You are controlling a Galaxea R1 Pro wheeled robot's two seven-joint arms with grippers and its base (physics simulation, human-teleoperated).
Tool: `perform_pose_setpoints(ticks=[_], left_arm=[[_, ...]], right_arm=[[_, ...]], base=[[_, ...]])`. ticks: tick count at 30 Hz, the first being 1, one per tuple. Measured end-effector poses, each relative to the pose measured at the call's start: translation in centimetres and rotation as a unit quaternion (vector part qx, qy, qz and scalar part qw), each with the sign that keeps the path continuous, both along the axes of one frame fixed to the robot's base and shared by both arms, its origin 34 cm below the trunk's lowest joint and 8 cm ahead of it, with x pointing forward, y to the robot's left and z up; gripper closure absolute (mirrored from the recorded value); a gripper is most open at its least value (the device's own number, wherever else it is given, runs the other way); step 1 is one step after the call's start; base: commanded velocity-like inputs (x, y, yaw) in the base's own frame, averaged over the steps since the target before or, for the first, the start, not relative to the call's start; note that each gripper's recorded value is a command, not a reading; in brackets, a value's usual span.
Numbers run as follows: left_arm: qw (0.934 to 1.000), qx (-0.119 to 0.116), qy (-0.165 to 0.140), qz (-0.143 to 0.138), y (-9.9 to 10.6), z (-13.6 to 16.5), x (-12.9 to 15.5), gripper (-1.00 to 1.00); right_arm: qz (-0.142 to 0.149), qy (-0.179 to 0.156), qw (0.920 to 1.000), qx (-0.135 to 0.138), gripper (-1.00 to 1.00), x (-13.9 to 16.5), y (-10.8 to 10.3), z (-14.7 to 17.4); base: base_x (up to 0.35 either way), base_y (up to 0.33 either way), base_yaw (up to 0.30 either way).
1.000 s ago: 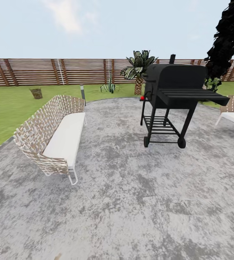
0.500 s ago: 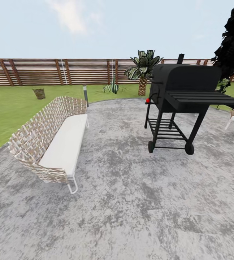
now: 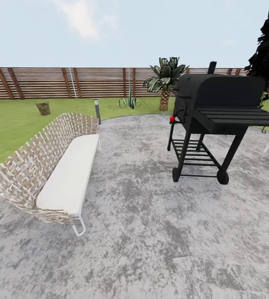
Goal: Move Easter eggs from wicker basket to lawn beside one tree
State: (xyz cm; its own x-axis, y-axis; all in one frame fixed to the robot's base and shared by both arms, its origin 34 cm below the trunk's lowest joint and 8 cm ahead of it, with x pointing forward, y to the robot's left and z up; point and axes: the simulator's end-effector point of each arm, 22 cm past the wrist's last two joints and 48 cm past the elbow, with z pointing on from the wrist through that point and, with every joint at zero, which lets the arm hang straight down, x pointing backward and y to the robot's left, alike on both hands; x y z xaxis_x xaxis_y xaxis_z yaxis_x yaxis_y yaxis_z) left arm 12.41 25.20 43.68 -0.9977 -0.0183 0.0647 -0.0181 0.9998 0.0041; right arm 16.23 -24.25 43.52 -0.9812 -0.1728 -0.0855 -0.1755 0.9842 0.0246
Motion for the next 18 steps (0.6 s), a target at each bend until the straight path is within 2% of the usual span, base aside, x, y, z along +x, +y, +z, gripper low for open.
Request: perform_pose_setpoints(ticks=[18], left_arm=[[1.0,0.0,0.0,0.0,0.0,0.0,0.0,-1.0]], right_arm=[[0.001,0.0,1.0,0.0,-1.0,0.01,0.01,0.0]], base=[[0.34,0.0,0.0]])
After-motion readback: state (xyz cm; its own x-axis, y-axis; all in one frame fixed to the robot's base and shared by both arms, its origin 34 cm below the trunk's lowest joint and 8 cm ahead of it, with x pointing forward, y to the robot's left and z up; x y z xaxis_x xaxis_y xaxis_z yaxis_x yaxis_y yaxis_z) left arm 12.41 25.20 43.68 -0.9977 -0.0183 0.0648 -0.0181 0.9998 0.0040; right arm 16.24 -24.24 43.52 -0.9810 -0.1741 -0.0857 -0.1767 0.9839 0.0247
